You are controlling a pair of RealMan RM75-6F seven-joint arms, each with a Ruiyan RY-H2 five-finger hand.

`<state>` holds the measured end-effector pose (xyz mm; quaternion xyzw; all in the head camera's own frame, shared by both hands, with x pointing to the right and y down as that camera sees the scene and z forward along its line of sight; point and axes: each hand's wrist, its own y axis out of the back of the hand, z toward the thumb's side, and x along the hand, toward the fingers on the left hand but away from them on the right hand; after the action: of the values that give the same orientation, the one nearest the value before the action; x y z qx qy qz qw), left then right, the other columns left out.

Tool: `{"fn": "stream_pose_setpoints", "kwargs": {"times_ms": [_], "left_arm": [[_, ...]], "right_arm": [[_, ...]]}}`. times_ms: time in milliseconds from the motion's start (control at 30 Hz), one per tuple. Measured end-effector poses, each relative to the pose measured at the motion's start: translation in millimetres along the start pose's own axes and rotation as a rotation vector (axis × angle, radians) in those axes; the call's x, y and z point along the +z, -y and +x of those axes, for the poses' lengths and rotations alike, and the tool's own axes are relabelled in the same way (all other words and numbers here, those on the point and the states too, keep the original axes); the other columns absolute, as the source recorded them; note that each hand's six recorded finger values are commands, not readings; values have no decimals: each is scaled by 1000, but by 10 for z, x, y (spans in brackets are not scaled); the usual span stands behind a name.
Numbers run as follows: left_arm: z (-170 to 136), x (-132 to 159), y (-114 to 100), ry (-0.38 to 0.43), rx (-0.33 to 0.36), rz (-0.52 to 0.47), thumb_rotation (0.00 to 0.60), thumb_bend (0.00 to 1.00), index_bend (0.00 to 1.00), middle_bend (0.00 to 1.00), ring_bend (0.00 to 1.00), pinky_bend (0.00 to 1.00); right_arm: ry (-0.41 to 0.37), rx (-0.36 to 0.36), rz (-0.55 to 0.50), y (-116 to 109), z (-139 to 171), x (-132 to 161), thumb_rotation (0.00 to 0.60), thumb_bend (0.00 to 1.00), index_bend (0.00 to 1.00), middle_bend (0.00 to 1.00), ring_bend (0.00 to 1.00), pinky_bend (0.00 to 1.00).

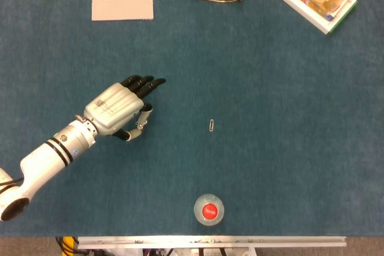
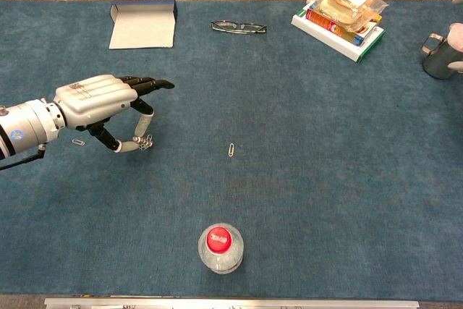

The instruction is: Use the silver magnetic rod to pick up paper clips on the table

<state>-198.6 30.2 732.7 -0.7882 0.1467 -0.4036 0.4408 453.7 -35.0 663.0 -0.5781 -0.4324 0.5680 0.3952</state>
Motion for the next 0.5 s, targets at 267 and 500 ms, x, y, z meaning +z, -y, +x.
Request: {"fn": "stream_pose_setpoints", "kwargs": {"times_ms": [267, 500], "left_arm": [[-68, -274, -176, -79, 53, -8, 600, 272, 582, 0, 0, 99], [-228, -664, -243, -196, 70, -4, 600, 272, 579, 0, 0, 99]], "right_arm": [[2, -4, 0, -20, -3, -11, 600, 0, 243, 85, 0, 61], [3, 1, -5, -7, -5, -21, 600, 0, 243, 84, 0, 61]]}}
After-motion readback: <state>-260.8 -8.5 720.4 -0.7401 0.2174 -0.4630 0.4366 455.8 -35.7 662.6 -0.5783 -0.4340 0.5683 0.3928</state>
